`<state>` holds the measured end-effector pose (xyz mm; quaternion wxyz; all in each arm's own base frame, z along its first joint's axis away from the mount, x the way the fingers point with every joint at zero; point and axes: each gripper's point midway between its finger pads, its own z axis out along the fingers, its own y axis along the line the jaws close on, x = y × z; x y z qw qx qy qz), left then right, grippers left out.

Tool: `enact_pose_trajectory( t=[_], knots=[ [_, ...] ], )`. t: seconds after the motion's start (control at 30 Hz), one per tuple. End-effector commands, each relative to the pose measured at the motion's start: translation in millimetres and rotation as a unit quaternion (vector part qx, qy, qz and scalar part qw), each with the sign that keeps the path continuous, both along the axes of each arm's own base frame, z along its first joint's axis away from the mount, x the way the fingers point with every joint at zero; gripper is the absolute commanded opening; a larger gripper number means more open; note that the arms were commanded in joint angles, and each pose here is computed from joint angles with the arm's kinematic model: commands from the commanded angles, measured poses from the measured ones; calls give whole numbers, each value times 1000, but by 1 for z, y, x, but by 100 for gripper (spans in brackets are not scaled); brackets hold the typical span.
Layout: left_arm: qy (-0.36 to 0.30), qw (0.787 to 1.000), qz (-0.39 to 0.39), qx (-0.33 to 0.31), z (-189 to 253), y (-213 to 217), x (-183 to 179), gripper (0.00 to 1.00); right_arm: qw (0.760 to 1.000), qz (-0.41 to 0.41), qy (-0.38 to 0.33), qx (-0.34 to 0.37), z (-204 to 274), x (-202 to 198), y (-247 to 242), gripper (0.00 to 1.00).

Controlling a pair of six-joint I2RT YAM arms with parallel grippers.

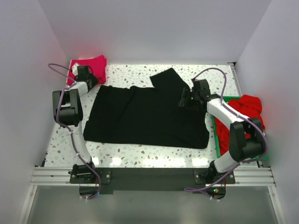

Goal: Fold and stack the t-shirts
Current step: Fold the tshirt

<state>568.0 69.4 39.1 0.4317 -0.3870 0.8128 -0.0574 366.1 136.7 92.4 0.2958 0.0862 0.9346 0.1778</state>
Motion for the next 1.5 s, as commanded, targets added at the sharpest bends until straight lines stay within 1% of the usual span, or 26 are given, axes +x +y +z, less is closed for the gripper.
enact_pose_trajectory(
  t=[0.0, 0.07, 0.13, 0.27, 0.37, 0.4, 0.43, 0.47, 0.5, 0.53, 0.57, 0.6, 0.67, 0.73, 0.9, 1.03, 1.07, 1.1, 1.33, 1.4, 1.43, 1.47],
  knots=[
    [-31, 999, 30, 6, 10, 34, 18, 51, 999, 10, -38, 15, 21, 17, 10, 59],
    [-28, 999, 27, 1, 5, 39, 20, 51, 999, 12, -37, 13, 20, 16, 10, 59],
    [-38, 999, 17, 7, 10, 40, 25, 52, 999, 14, -37, 13, 18, 16, 11, 59],
    [-64, 998, -10, 11, 28, 35, 37, 55, 999, 20, -38, 12, 18, 15, 13, 59],
    [-86, 996, -33, 6, 47, 27, 41, 57, 999, 23, -40, 14, 19, 14, 14, 59],
    [-80, 996, -36, 1, 41, 24, 33, 57, 999, 23, -40, 14, 20, 14, 14, 59],
    [-107, 993, -38, -1, 61, 21, 33, 57, 999, 24, -42, 15, 21, 13, 15, 59],
    [-112, 993, -38, -2, 65, 19, 28, 57, 999, 25, -42, 15, 21, 13, 15, 59],
    [-107, 994, -37, -5, 55, 17, 17, 57, 999, 25, -45, 16, 23, 12, 15, 59],
    [-110, 993, -37, -4, 58, 15, 11, 57, 998, 26, -47, 17, 24, 12, 16, 59],
    [-123, 992, -35, 1, 72, 16, 6, 57, 998, 26, -48, 17, 26, 11, 15, 59],
    [-118, 992, -36, 2, 65, 14, -3, 57, 998, 28, -52, 18, 28, 11, 16, 59],
    [-131, 990, -43, 6, 76, 11, -11, 54, 998, 28, -55, 23, 30, 11, 17, 59],
    [-131, 990, -57, 18, 77, 4, -20, 52, 998, 31, -55, 27, 30, 10, 18, 59],
    [-112, 986, -107, 54, 76, -14, -23, 49, 997, 35, -54, 37, 30, 8, 21, 59],
    [-82, 986, -127, 70, 64, -19, -23, 45, 997, 36, -55, 38, 32, 7, 21, 59],
    [-77, 987, -119, 80, 65, -15, -22, 43, 997, 35, -57, 39, 33, 7, 22, 59],
    [-68, 985, -130, 89, 62, -18, -22, 43, 997, 36, -57, 39, 33, 7, 22, 59],
    [-19, 977, -165, 132, 34, -23, -15, 43, 997, 40, -59, 42, 36, 5, 23, 59],
    [-10, 974, -177, 144, 33, -25, -10, 43, 997, 40, -59, 42, 36, 4, 22, 59],
    [1, 972, -183, 146, 24, -26, -9, 43, 996, 40, -60, 42, 37, 4, 22, 59],
    [-1, 971, -186, 151, 27, -27, -6, 44, 996, 41, -60, 43, 37, 4, 23, 59]
  ],
)
